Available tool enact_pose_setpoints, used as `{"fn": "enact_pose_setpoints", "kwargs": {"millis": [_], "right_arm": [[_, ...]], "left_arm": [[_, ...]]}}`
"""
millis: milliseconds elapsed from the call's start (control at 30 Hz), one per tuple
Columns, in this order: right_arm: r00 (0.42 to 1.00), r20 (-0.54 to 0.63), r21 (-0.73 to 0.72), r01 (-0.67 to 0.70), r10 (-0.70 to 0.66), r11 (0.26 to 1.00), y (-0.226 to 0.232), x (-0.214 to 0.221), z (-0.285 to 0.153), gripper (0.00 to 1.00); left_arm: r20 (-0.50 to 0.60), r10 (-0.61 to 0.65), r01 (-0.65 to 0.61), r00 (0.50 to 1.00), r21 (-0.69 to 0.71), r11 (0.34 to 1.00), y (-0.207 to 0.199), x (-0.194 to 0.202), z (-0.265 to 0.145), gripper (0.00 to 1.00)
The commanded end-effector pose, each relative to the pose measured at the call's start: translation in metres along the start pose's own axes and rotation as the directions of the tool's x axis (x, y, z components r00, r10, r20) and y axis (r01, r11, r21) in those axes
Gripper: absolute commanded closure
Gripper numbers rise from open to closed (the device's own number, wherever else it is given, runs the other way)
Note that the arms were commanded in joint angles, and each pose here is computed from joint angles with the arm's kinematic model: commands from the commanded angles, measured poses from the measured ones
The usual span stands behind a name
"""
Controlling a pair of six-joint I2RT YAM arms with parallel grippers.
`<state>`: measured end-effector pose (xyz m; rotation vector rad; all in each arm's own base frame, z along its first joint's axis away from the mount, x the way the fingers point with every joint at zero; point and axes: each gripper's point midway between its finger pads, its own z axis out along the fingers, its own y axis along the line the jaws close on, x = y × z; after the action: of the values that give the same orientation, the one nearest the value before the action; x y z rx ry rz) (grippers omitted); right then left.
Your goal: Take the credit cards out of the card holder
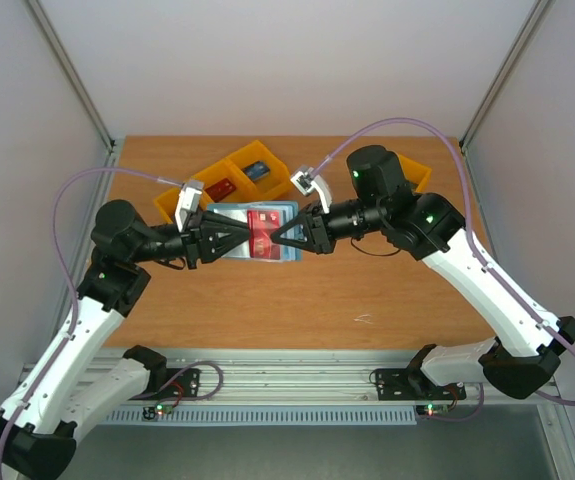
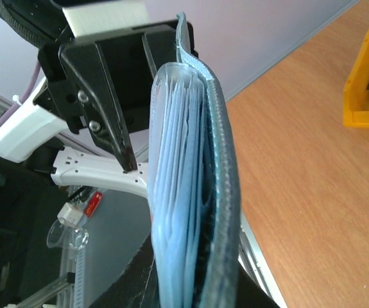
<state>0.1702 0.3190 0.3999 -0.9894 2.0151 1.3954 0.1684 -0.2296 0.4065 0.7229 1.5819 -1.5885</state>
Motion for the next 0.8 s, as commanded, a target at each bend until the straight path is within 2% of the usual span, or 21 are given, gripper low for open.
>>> {"fn": "enact_pose_setpoints", "kwargs": {"millis": [0, 200, 267, 300, 333, 500, 667, 767], "right_arm": [[0.997, 0.065, -0.030, 0.043, -0.041, 0.999, 0.009, -0.020, -0.003, 0.99], [0.996, 0.069, -0.046, 0.054, -0.050, 0.998, 0.014, -0.026, -0.003, 0.99], [0.996, 0.067, -0.049, 0.056, -0.053, 0.997, 0.015, -0.028, -0.002, 0.99], [0.997, 0.065, -0.049, 0.056, -0.053, 0.997, 0.015, -0.028, -0.002, 0.99], [0.997, 0.063, -0.047, 0.057, -0.054, 0.997, 0.014, -0.027, -0.002, 0.99], [0.995, 0.062, 0.018, 0.077, -0.078, 0.997, 0.008, -0.019, -0.010, 0.97], [0.998, 0.024, 0.023, 0.055, -0.055, 0.998, 0.006, -0.007, -0.015, 0.81], [0.998, 0.022, 0.024, 0.054, -0.055, 0.998, 0.006, -0.004, -0.016, 0.79]], "left_arm": [[-0.064, 0.019, -0.019, 0.998, -0.005, 1.000, -0.003, 0.019, -0.001, 0.76], [-0.085, 0.043, -0.040, 0.995, 0.030, 0.999, -0.008, 0.022, 0.003, 0.77], [-0.092, 0.056, -0.051, 0.994, 0.051, 0.997, -0.012, 0.023, 0.005, 0.85], [-0.094, 0.060, -0.055, 0.994, 0.057, 0.997, -0.013, 0.023, 0.005, 0.97], [-0.093, 0.062, -0.057, 0.994, 0.059, 0.997, -0.014, 0.022, 0.005, 1.00], [-0.078, 0.061, -0.058, 0.995, 0.045, 0.997, -0.015, 0.021, 0.002, 1.00], [-0.061, 0.059, -0.057, 0.996, 0.038, 0.998, -0.014, 0.019, 0.000, 1.00], [-0.052, 0.054, -0.052, 0.997, 0.037, 0.998, -0.014, 0.017, -0.001, 1.00]]}}
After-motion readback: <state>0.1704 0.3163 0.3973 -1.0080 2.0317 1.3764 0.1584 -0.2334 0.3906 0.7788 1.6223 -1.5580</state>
